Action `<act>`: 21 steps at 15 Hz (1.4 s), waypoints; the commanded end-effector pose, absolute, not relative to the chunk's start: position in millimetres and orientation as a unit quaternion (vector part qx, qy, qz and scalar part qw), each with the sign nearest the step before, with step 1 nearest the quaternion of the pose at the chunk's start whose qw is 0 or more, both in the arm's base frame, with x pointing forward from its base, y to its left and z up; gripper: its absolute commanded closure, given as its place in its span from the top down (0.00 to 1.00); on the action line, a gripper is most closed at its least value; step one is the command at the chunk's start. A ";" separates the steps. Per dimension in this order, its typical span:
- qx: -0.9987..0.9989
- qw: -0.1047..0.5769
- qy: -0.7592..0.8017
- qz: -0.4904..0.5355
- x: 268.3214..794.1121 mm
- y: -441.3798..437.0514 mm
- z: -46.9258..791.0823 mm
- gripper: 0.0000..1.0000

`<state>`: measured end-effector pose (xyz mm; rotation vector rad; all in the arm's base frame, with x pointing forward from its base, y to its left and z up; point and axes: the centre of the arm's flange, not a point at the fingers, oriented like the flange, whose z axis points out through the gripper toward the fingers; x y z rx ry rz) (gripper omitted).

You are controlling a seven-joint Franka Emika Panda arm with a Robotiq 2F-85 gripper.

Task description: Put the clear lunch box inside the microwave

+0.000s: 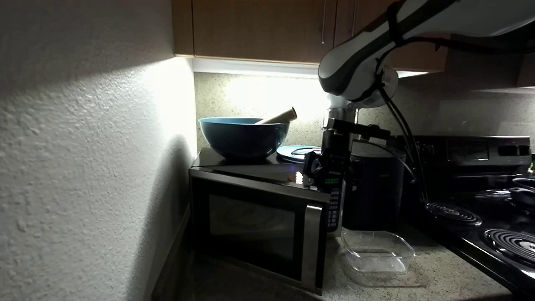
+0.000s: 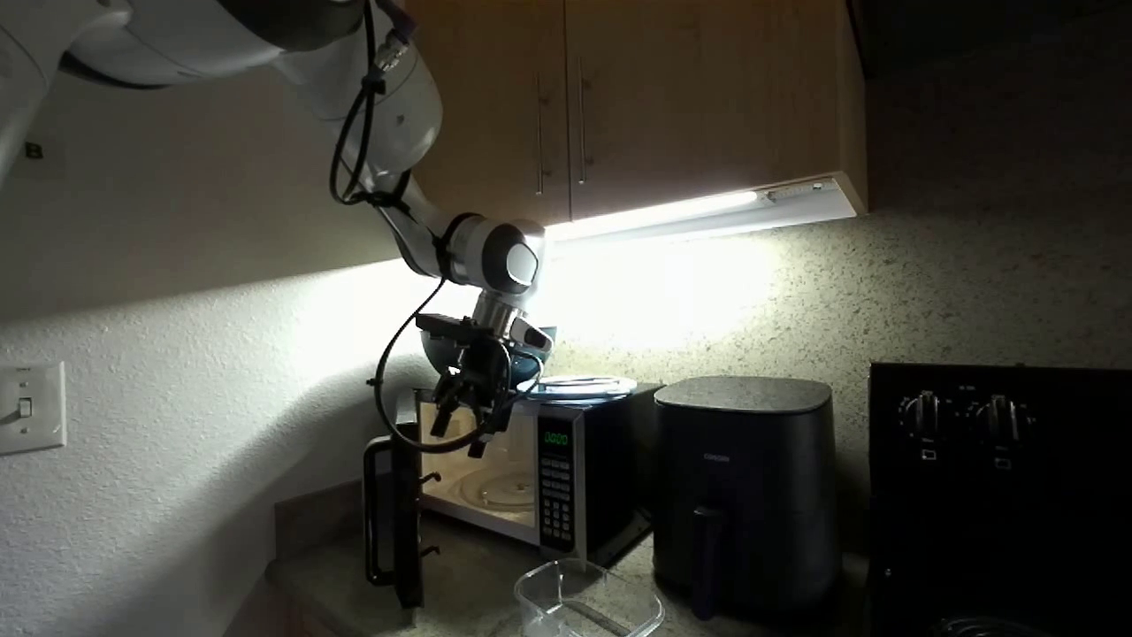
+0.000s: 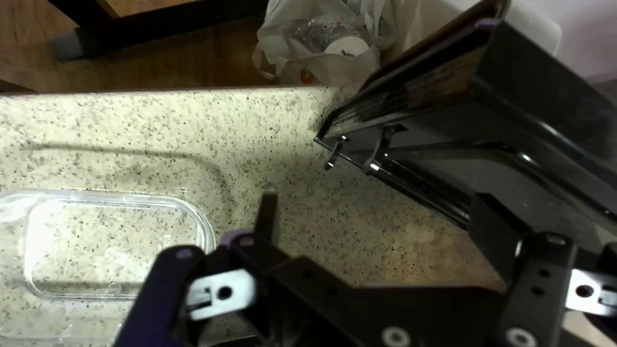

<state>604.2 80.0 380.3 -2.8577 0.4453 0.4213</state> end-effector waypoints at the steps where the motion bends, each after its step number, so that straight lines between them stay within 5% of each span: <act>1: -0.970 0.098 0.146 0.170 599.3 83.6 380.6 1.00; 13: -0.965 -0.091 0.010 0.245 507.0 189.3 316.7 1.00; 21: -0.967 -0.078 0.013 0.243 519.1 187.6 313.0 1.00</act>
